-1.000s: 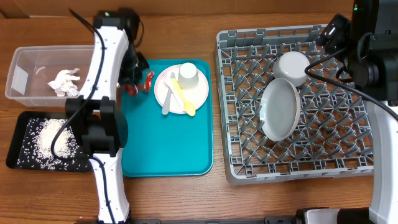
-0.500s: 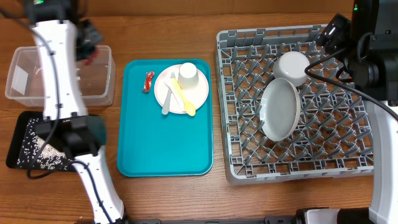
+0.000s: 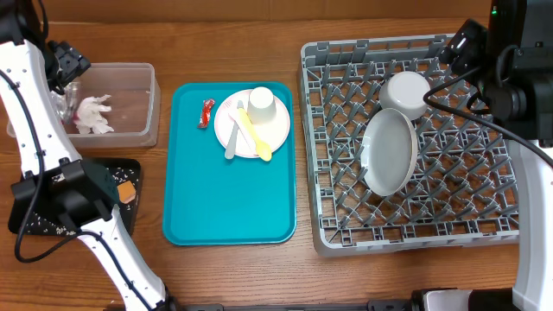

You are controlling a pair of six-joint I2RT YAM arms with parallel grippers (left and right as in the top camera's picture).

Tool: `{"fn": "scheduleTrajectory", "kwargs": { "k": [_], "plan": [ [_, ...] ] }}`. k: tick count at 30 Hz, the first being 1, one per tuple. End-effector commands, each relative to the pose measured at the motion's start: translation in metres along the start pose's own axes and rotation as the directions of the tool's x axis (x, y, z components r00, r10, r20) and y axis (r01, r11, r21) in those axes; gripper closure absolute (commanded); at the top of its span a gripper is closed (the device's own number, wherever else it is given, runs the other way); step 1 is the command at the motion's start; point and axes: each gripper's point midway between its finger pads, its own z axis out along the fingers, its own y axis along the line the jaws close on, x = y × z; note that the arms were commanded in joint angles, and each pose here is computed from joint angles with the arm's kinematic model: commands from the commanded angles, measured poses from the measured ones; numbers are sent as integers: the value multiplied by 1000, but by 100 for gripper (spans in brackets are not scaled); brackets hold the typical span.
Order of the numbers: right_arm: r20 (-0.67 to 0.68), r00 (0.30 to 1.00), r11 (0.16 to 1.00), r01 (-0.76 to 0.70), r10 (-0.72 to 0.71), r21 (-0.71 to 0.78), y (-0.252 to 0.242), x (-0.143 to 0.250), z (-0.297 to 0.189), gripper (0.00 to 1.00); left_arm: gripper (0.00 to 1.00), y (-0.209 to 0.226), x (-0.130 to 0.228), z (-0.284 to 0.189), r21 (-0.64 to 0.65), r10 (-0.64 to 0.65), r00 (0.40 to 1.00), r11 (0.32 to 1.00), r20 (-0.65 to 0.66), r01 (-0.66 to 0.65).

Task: Sort waste into correct bins and load items into the dishwasher rack
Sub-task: 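Carry the foil wrapper over the clear bin and release it, then reach the left gripper to the red chili sauce packet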

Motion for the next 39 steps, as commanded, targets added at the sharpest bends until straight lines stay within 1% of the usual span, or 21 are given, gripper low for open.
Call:
{"fn": "scheduleTrajectory", "kwargs": {
  "k": [1, 4, 8, 10, 14, 17, 19, 21, 23, 24, 27, 30, 33, 36, 39],
  "plan": [
    [21, 1000, 1000, -9, 9, 4, -1, -6, -3, 0, 0, 5, 3, -3, -20, 51, 999, 999, -7, -51],
    [21, 1000, 1000, -10, 10, 4, -1, -6, -3, 0, 7, 0, 13, -4, -9, 64, 997, 998, -39, -65],
    [21, 1000, 1000, -9, 9, 4, -1, -6, -3, 0, 17, -15, 33, -7, 62, 89, 990, 995, -114, -82],
    [20, 1000, 1000, -9, 9, 4, -1, -6, -3, 0, 17, -27, 44, -10, 105, 108, 983, 990, -150, -92],
    [21, 1000, 1000, -9, 9, 4, -1, -6, -3, 0, 17, -61, 71, -20, 236, 218, 955, 957, -200, -169],
    [21, 1000, 1000, -9, 9, 4, -1, -6, -3, 0, 17, -93, 96, -31, 339, 350, 915, 901, -202, -270],
    [20, 1000, 1000, -9, 9, 4, -1, -6, -3, 0, 17, -111, 113, -36, 362, 431, 884, 865, -182, -348],
    [21, 1000, 1000, -10, 10, 4, -1, -6, -3, 0, 18, -125, 127, -41, 348, 489, 858, 841, -159, -415],
    [20, 1000, 1000, -9, 9, 4, -1, -6, -3, 0, 23, -136, 139, -42, 300, 533, 836, 825, -128, -479],
    [21, 1000, 1000, -9, 9, 4, -1, -6, -3, 0, 24, -141, 144, -42, 275, 549, 828, 819, -114, -504],
    [21, 1000, 1000, -9, 9, 4, -1, -6, -3, 0, 24, -154, 153, -42, 215, 575, 815, 807, -75, -549],
    [21, 1000, 1000, -10, 10, 4, -1, -6, -3, 0, 23, -166, 162, -36, 197, 602, 796, 789, -58, -582],
    [21, 1000, 1000, -10, 10, 4, -1, -6, -3, 0, 22, -169, 168, -23, 184, 612, 787, 784, -74, -593],
    [21, 1000, 1000, -9, 9, 4, -1, -6, -3, 0, 24, -168, 175, -6, 177, 620, 777, 781, -106, -599],
    [20, 1000, 1000, -9, 9, 4, -1, -6, -3, 0, 23, -169, 186, 11, 198, 661, 739, 748, -134, -633]
  ]
}}
